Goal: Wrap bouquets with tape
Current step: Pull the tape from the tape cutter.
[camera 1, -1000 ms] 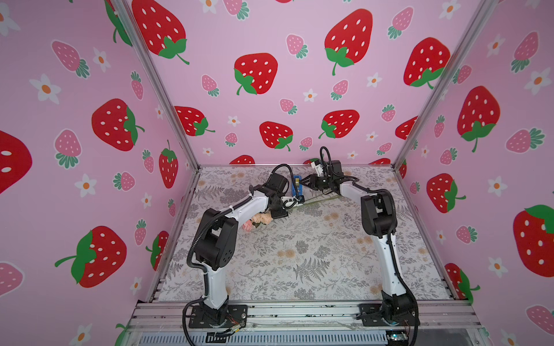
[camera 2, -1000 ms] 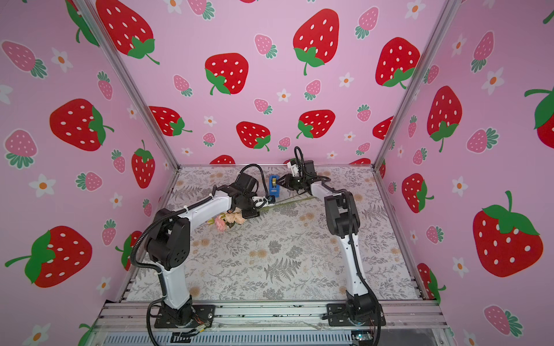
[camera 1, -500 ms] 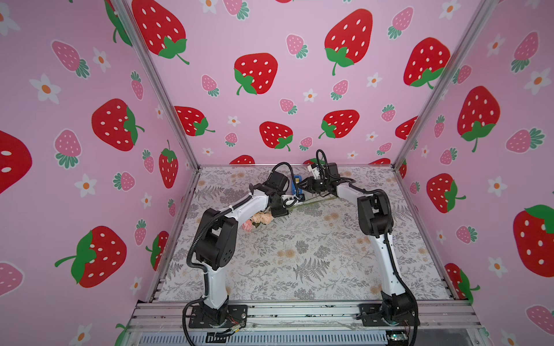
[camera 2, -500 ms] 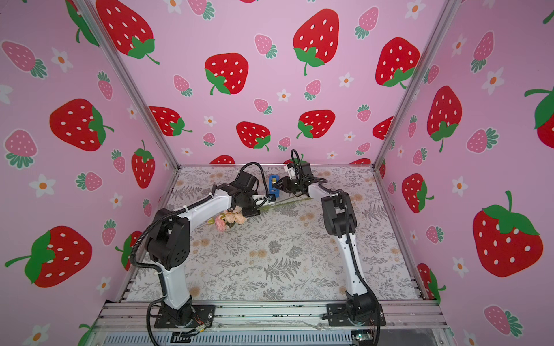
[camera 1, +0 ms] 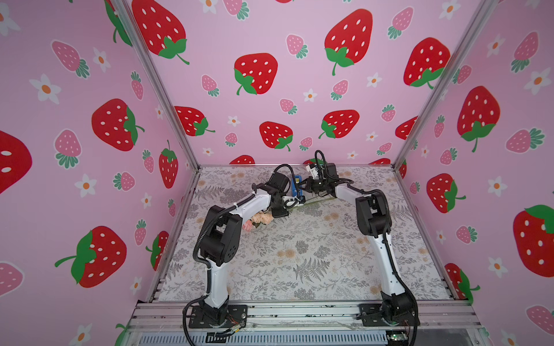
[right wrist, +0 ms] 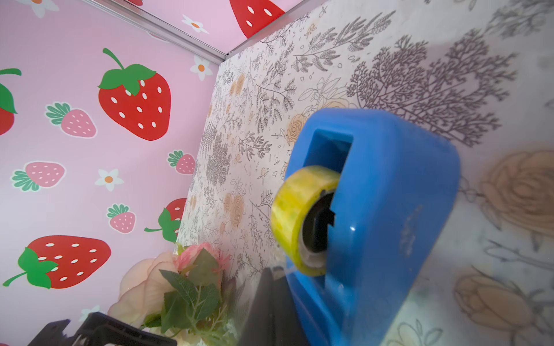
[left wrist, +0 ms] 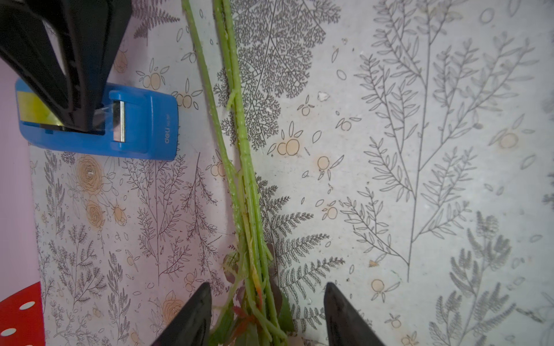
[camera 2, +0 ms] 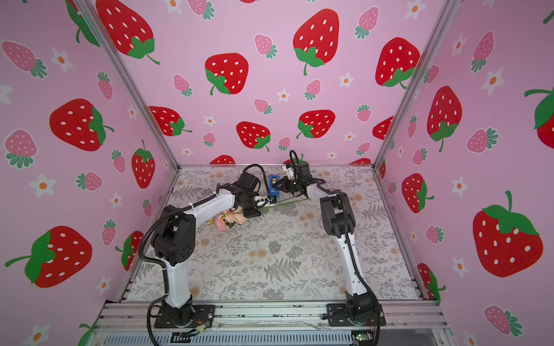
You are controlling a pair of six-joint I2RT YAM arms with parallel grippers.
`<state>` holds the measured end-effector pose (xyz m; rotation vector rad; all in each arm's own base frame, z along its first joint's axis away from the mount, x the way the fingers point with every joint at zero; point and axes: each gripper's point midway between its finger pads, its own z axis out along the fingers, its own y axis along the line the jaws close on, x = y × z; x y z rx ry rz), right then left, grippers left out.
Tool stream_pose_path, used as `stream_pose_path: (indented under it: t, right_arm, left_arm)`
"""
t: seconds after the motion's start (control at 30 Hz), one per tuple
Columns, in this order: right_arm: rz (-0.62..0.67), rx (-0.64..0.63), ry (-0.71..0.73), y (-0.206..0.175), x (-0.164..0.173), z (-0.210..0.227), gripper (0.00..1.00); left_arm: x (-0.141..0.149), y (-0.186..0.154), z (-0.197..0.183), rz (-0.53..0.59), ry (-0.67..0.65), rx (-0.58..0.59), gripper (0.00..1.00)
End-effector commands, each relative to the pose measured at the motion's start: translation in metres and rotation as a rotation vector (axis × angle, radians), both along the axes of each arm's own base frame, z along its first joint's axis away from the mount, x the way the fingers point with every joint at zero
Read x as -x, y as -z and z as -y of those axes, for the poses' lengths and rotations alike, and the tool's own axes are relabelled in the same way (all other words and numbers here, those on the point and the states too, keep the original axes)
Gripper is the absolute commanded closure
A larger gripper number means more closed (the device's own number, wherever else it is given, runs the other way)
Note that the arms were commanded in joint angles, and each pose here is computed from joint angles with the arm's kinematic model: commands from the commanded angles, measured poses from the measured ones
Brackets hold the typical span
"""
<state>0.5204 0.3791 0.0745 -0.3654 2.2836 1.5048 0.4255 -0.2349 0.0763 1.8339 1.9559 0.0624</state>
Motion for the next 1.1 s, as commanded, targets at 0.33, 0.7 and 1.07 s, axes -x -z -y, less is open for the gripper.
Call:
stream_pose_path:
  t: [0.33,0.7,1.07]
  right_arm:
    - [0.060,-0.119,-0.032,-0.058,0.010,-0.006,1.00]
    - [0.054,-0.148,-0.044,-0.064,0.029,-0.001,1.00]
    - [0.044,-0.182,-0.045,-0.069,0.040,0.002,1.00]
  left_arm:
    - [-0.010,0.001,0.006,-0.030,0.136,0.015,0.41]
    - [-0.006,-0.014,0.010,-0.102,0.153,0.090,0.42]
    - [-0.006,-0.011,0.011,-0.104,0.173,0.087,0.42]
